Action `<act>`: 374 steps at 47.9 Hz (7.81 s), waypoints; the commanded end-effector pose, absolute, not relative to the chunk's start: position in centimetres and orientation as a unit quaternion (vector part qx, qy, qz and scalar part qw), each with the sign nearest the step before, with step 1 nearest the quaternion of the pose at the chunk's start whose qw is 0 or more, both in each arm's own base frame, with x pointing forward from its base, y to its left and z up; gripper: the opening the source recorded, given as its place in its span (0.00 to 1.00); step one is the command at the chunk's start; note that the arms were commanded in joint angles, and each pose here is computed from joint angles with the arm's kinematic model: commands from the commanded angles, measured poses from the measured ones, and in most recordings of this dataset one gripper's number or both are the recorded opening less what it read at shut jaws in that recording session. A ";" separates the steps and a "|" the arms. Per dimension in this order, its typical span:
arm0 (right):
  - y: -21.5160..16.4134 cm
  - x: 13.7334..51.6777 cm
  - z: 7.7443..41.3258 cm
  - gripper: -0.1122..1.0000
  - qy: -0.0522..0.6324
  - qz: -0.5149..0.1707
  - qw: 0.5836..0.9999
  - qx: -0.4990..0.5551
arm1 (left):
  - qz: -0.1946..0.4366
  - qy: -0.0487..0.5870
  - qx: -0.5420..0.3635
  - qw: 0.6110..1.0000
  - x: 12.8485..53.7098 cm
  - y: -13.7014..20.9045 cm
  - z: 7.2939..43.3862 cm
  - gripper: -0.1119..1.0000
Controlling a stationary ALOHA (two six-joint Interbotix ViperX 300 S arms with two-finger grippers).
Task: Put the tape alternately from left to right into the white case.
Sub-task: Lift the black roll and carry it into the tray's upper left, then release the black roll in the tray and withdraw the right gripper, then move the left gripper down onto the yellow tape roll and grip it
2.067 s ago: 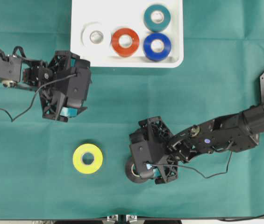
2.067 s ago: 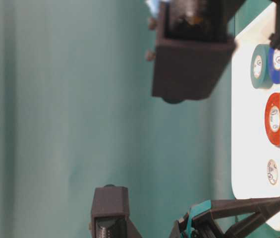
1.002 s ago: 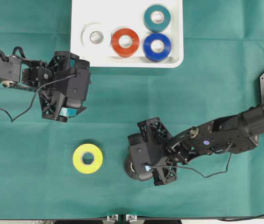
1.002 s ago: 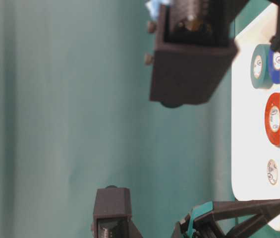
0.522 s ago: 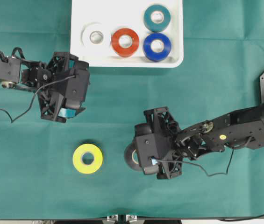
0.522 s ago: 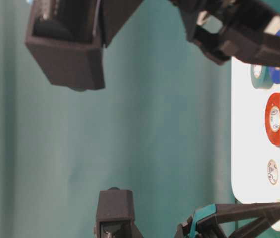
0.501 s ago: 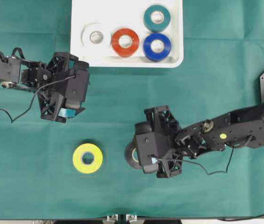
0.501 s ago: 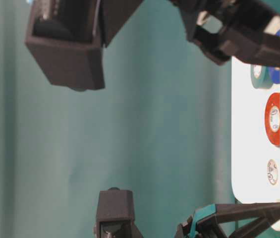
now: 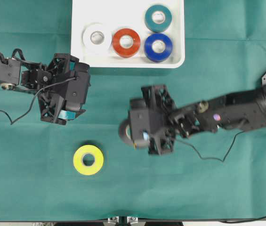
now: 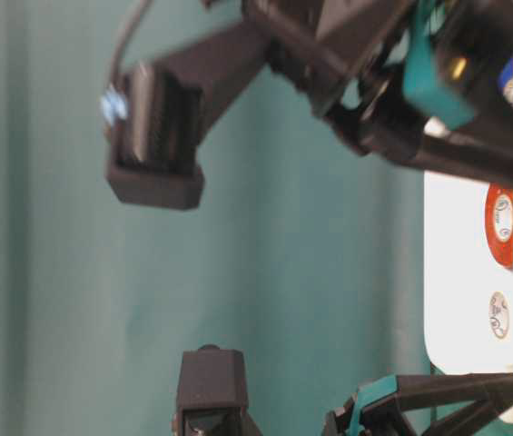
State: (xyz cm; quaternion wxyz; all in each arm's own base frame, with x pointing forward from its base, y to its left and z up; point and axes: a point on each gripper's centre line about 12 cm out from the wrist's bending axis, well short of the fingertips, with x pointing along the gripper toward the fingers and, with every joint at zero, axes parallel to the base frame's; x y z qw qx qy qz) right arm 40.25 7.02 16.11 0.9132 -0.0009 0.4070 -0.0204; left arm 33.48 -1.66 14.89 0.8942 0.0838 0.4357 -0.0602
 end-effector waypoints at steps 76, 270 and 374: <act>-17.1 43.8 18.5 0.31 0.274 -0.136 0.952 -0.028 | -0.074 0.433 0.064 0.896 32.4 -3.8 14.7 0.68; -1.6 37.0 18.2 0.90 0.293 0.012 0.956 -0.011 | -0.097 0.399 -0.019 0.912 33.8 -9.7 15.2 0.68; -1.6 37.2 17.7 0.89 0.298 0.012 0.955 -0.007 | -0.123 0.410 0.012 0.904 35.3 -11.6 16.1 0.08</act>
